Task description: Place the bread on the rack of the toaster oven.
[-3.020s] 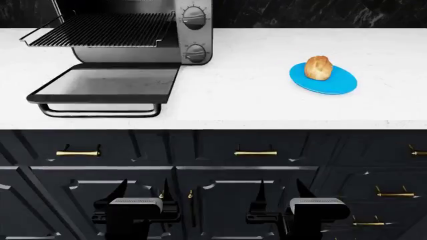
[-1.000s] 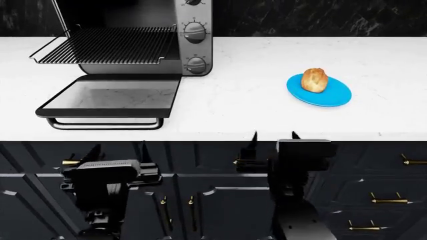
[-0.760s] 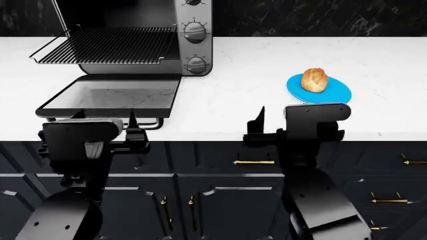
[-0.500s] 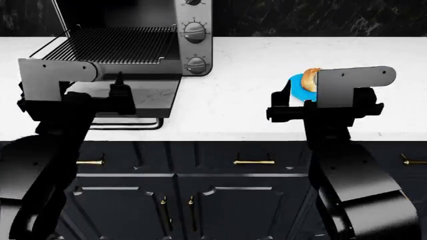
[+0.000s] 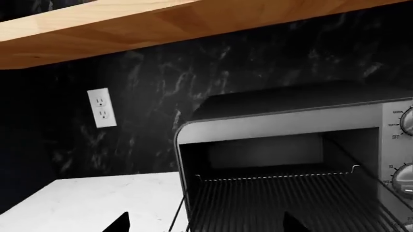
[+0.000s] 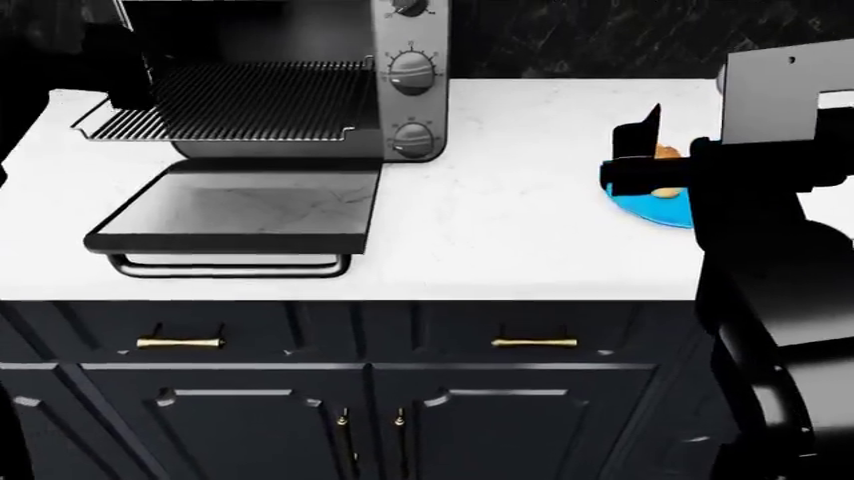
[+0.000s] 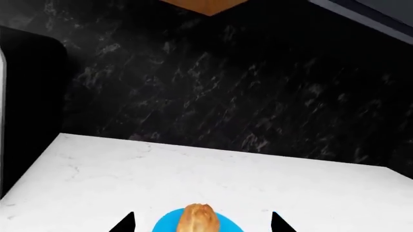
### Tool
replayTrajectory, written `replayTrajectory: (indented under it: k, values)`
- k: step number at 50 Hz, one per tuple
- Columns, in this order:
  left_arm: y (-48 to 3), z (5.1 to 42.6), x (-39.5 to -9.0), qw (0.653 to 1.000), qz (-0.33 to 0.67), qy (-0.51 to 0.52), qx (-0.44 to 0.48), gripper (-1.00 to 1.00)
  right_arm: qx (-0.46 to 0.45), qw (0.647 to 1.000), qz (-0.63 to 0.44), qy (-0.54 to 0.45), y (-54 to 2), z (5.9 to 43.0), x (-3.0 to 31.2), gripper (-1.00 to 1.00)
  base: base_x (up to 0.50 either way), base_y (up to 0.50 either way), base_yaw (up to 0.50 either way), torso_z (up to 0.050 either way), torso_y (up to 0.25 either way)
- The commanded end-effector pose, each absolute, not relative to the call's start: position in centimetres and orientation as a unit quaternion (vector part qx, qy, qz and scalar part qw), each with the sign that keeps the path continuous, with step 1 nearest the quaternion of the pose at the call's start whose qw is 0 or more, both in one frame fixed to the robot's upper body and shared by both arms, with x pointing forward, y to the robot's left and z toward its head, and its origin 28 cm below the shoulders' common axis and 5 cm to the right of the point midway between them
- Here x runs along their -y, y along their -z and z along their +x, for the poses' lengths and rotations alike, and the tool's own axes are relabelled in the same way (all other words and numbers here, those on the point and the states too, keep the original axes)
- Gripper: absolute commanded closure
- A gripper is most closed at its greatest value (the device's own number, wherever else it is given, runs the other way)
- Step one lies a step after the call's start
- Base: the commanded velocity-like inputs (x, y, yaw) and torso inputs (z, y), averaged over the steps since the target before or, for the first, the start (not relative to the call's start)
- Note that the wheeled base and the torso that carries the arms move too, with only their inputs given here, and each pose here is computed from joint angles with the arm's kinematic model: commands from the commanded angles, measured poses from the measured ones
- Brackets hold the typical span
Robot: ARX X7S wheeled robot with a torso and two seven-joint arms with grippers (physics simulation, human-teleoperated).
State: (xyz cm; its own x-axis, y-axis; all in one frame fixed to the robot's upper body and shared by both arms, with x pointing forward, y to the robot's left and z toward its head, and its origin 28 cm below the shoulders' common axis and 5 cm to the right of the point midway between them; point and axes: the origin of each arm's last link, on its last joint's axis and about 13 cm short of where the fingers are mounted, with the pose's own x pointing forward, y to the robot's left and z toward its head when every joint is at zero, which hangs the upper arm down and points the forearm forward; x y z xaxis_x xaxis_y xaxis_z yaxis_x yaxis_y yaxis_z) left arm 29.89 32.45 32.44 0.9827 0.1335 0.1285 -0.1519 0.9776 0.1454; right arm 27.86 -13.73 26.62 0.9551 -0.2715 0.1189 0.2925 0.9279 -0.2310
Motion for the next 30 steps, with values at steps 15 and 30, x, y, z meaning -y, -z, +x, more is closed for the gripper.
replayTrajectory:
  k: [15, 30]
  values:
    - [-34.4, 28.9, -34.5, 0.992, 0.083, -0.084, 0.05, -1.0, 0.05, 0.969, -0.137, 0.2, -27.5, 24.6, 15.4, -1.0, 0.38, 0.24, 0.0, 0.0, 0.0]
    - [-34.6, 28.1, -35.4, 0.991, 0.086, -0.093, 0.04, -1.0, 0.034, 0.969, -0.121, 0.214, -27.2, 24.4, 15.7, -1.0, 0.37, 0.13, 0.0, 0.0, 0.0]
